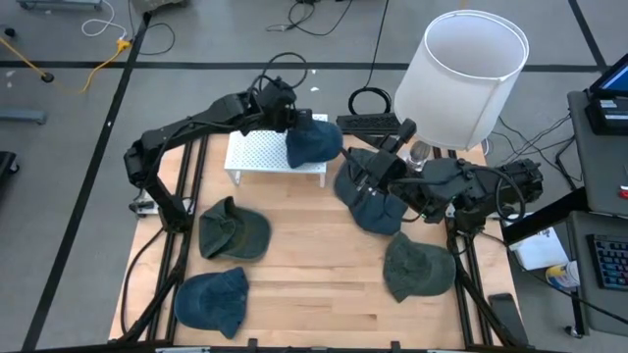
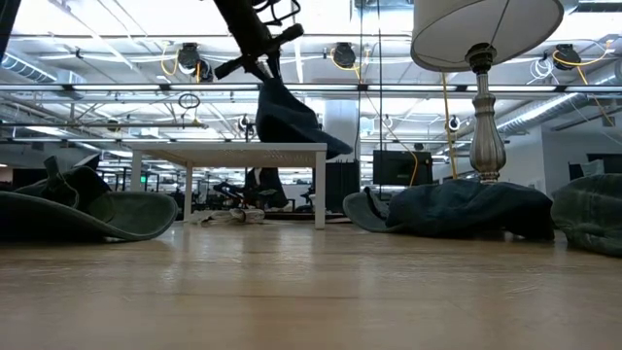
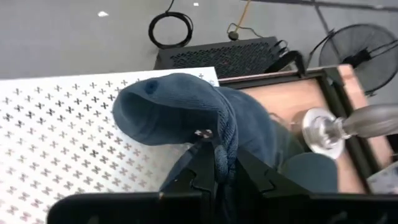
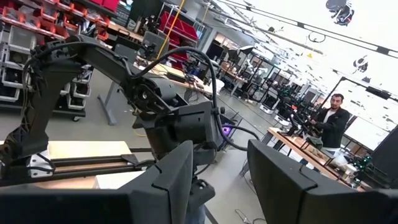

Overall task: Pick & Place hat
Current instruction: Put the bottom right blue cap on the shelf, then stack the top blue cap on the blue cap on the shelf

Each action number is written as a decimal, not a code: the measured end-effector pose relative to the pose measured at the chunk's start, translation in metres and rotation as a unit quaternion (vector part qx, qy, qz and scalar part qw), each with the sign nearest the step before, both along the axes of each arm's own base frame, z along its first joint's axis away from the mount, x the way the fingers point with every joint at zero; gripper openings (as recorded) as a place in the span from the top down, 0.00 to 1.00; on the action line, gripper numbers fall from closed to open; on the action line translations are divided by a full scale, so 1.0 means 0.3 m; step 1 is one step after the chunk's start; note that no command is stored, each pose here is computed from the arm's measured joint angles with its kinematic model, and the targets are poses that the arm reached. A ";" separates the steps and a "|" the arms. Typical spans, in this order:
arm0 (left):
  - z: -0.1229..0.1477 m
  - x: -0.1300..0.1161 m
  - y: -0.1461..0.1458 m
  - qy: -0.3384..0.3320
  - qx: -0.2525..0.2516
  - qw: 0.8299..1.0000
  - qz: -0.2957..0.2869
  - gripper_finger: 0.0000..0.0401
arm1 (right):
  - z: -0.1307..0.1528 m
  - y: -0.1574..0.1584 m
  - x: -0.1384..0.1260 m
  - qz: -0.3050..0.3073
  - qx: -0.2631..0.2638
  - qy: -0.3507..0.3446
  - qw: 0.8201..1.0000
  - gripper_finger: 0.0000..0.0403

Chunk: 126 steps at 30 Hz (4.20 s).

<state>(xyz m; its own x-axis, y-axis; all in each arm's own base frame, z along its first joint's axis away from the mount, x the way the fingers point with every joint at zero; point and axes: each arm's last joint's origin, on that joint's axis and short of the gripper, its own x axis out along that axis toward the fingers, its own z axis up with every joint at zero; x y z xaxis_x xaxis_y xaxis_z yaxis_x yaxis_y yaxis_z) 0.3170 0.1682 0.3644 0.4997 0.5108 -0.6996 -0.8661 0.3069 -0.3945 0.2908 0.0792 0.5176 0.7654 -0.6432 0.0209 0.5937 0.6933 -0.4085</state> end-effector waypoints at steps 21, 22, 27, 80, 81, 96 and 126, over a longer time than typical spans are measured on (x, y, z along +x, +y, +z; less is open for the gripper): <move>-0.047 -0.026 0.026 0.122 0.051 0.991 -0.022 0.94 | -0.002 0.000 0.002 0.001 -0.001 0.001 1.000 0.64; -0.051 -0.028 0.026 0.127 0.050 0.990 -0.023 0.94 | -0.006 0.001 0.003 0.002 -0.001 0.003 1.000 0.64; -0.075 -0.036 0.031 0.151 0.050 0.987 -0.025 0.94 | -0.022 0.004 0.011 0.002 -0.004 0.011 1.000 0.64; 0.288 -0.352 -0.289 -0.129 -0.014 0.933 -0.334 0.37 | -0.451 0.055 -0.039 -0.022 0.271 0.216 0.938 0.33; 0.287 -0.352 -0.295 -0.127 -0.016 0.932 -0.338 0.36 | -0.480 0.057 -0.039 -0.025 0.277 0.228 0.933 0.33; 0.272 -0.357 -0.359 -0.097 -0.038 0.921 -0.376 0.39 | -0.873 -0.002 -0.098 -0.270 0.496 0.153 0.811 0.33; 0.273 -0.354 -0.364 -0.098 -0.037 0.919 -0.380 0.40 | -1.027 -0.165 -0.542 -0.359 0.610 -0.169 0.686 0.33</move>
